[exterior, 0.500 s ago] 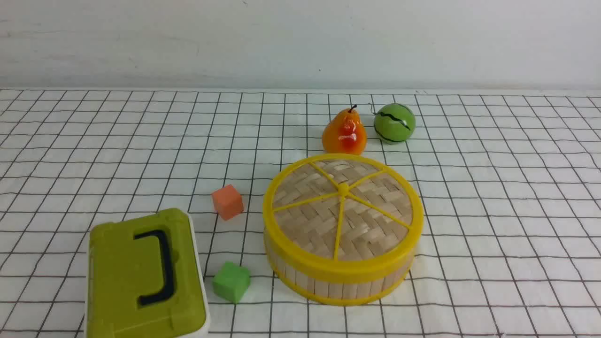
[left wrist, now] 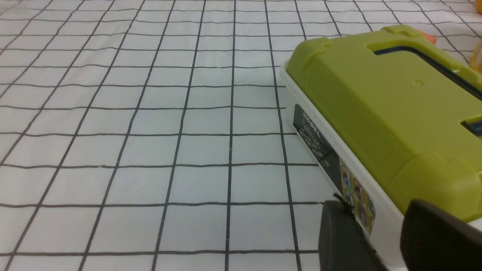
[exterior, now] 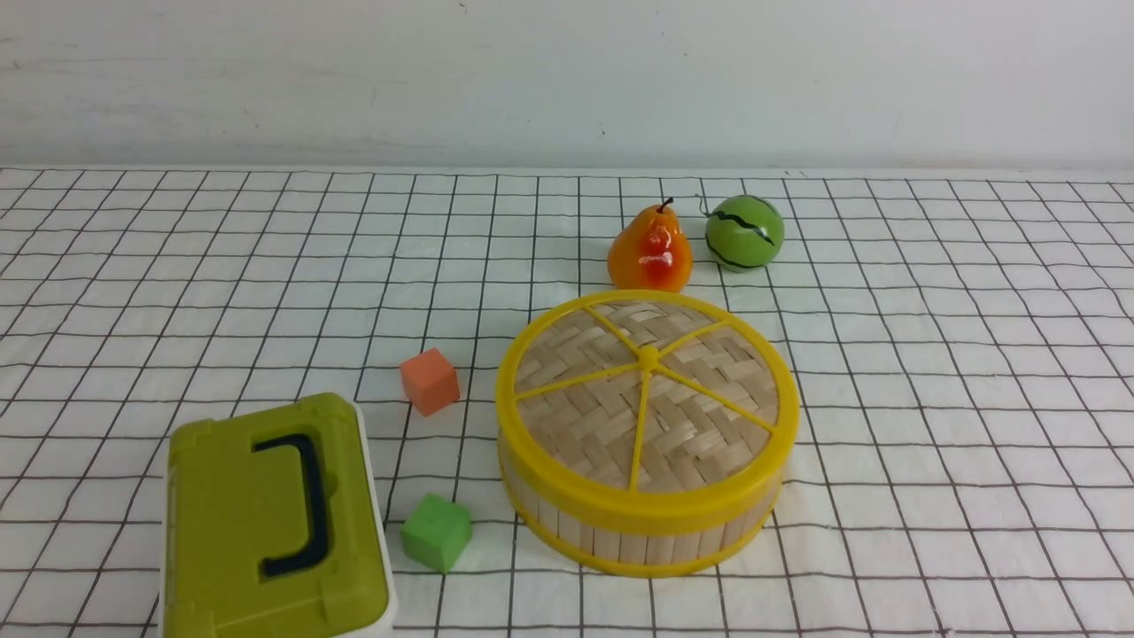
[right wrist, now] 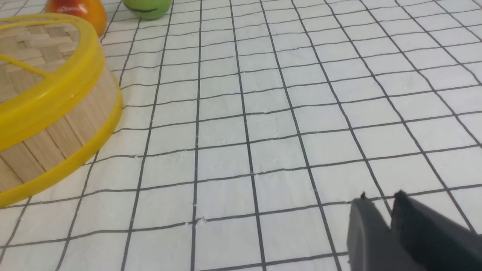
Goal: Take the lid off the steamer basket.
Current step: Use the right arm to lift the lid of the steamer
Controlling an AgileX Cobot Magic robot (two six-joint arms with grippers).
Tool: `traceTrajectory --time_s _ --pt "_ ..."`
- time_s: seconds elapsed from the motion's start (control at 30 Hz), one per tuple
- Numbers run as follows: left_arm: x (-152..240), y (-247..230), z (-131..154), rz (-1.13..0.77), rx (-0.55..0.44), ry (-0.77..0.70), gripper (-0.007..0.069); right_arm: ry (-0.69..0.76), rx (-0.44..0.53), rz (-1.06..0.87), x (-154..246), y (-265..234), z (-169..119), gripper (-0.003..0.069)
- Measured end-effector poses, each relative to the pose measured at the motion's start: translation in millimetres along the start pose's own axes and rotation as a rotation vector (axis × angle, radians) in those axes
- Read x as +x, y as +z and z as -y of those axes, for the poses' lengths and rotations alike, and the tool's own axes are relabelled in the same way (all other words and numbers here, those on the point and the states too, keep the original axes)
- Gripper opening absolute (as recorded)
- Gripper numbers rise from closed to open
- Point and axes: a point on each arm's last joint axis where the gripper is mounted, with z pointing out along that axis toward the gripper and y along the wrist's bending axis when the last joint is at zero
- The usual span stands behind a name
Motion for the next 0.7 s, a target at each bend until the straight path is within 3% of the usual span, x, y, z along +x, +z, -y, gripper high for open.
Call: traceTrajectory --time_s 0.7 --pt "0.0 0.0 0.0 0.000 0.000 0.000 0.0239 -0.001 0.000 0.000 0.0 0.0 0.0 0.0121"
